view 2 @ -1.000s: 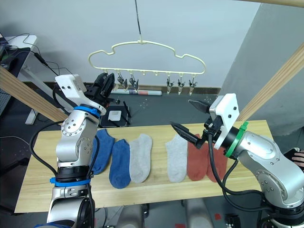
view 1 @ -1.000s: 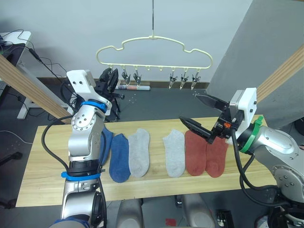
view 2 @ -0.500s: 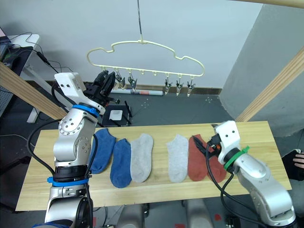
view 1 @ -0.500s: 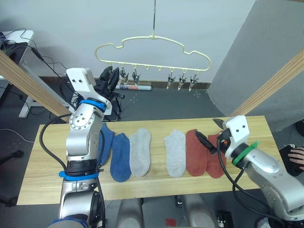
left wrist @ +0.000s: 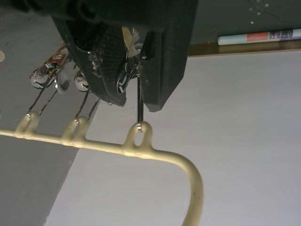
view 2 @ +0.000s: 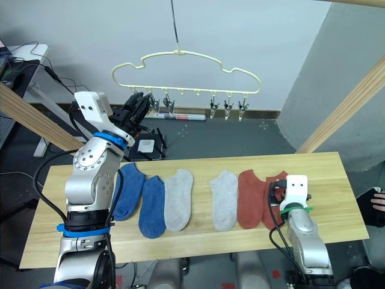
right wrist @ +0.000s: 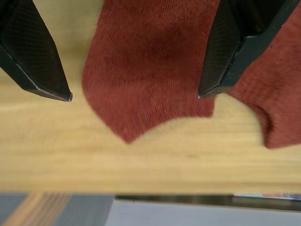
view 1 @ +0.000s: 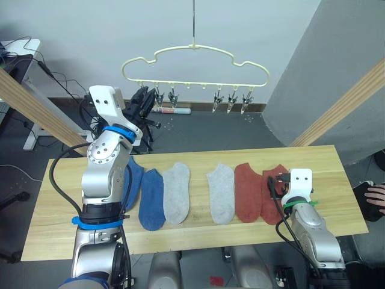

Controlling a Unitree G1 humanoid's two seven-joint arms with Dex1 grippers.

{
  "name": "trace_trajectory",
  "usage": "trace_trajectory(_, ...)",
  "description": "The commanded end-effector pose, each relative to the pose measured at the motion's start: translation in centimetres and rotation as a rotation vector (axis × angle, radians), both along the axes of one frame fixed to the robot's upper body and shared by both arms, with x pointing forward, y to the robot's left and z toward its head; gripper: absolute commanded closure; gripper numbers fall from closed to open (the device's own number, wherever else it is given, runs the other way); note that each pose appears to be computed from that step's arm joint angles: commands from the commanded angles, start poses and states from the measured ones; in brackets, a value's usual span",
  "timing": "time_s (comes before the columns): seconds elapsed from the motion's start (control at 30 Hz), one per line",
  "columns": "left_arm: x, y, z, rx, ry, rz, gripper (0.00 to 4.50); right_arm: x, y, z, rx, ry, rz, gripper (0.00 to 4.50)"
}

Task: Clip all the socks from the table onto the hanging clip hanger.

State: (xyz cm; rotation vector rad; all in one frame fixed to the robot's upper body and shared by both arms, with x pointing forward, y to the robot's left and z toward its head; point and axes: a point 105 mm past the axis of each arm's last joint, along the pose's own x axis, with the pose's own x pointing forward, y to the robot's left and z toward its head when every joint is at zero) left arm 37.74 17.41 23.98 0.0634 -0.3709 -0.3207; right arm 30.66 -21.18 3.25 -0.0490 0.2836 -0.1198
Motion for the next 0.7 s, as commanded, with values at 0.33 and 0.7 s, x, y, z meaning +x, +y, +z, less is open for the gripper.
trace_trajectory(0.33, -1.0, -0.2, 1.5, 0.020, -0.052, -0.022, 4.03, -1.2, 0.6, -3.4, 0.186, 0.155, -0.044, 0.00)
trace_trajectory(0.7, -1.2, -0.6, 1.6, 0.016, -0.014, -0.105, 4.04, -1.4, -0.1, -2.9, 0.086, 0.142, 0.013, 3.39)
